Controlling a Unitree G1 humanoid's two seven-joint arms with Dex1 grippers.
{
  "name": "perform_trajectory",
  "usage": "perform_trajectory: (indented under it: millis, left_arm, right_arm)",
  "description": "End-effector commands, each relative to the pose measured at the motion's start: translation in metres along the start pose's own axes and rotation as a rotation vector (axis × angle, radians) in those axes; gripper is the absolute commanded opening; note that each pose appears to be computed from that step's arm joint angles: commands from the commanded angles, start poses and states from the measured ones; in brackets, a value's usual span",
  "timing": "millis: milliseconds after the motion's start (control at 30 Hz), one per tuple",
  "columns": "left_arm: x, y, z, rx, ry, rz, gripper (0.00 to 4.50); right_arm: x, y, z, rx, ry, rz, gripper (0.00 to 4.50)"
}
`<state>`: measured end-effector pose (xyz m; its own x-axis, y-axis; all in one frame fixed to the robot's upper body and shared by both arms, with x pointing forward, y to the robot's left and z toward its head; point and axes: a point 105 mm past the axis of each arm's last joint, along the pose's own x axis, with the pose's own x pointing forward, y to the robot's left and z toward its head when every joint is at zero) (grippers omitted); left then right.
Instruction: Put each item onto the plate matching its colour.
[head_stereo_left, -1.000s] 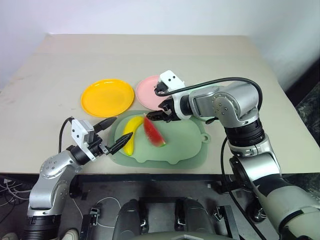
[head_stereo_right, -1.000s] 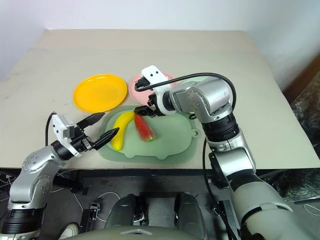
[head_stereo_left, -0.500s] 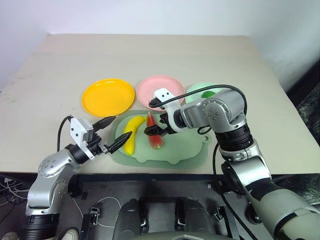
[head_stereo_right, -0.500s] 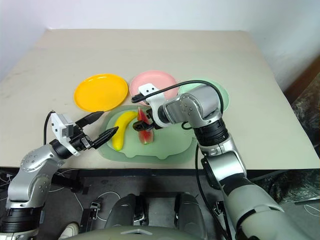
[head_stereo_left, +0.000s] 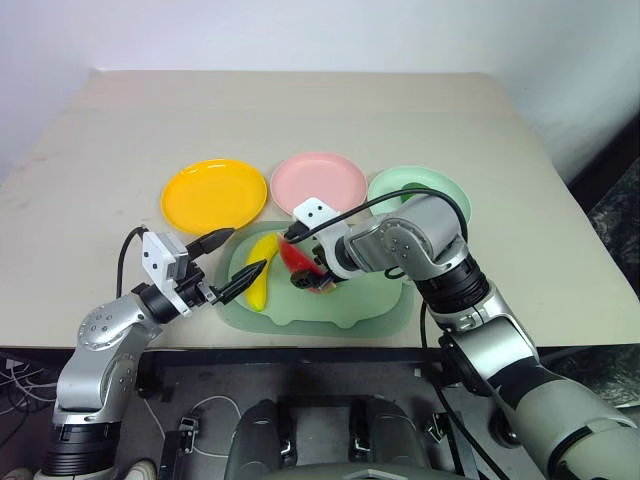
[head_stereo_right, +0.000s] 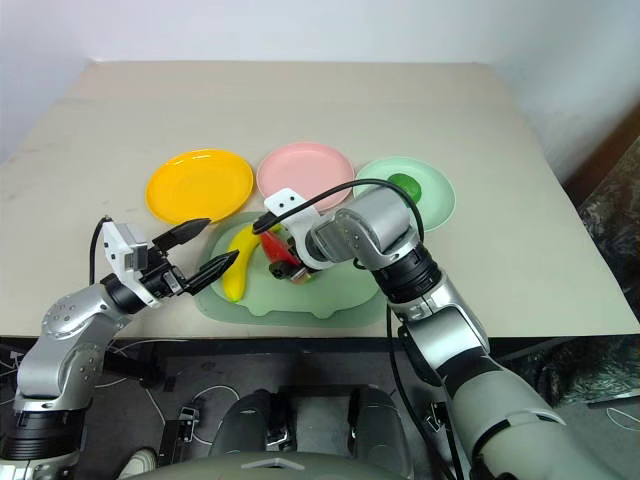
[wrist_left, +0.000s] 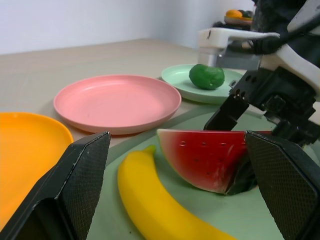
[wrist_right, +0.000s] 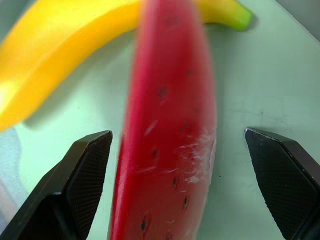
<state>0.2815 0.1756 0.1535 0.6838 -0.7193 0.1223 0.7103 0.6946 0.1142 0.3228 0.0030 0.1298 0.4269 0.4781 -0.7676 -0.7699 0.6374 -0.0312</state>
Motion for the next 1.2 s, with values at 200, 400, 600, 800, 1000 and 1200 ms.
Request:
perform_trajectory:
  millis: [200,400,600,800,1000,1200]
  left_arm:
    - [-0.001,0.001,0.005,0.029,-0.013,0.001,4.5]
    - [-0.001,0.002,0.007,0.035,-0.017,0.005,4.5]
    - [0.001,0.003,0.007,0.028,-0.018,0.001,4.5]
    - [0.003,0.003,0.013,0.017,-0.042,0.008,4.5]
    - [-0.004,0.006,0.014,0.025,-0.027,0.025,4.5]
    - [-0.006,0.008,0.014,0.031,-0.024,0.04,4.5]
  right_arm:
    - [0.005,0.003,-0.017,-0.02,0.063,0.005,3.34]
    - [0.005,0.003,-0.015,-0.023,0.053,0.005,3.34]
    - [0.003,0.0,-0.011,-0.021,0.033,-0.015,2.53]
    - [-0.01,-0.01,0.009,-0.001,-0.095,-0.04,2.53]
    - [-0.057,-0.027,0.066,0.005,-0.404,0.002,2.53]
    - [-0.044,-0.084,0.086,0.111,-0.434,-0.168,2.53]
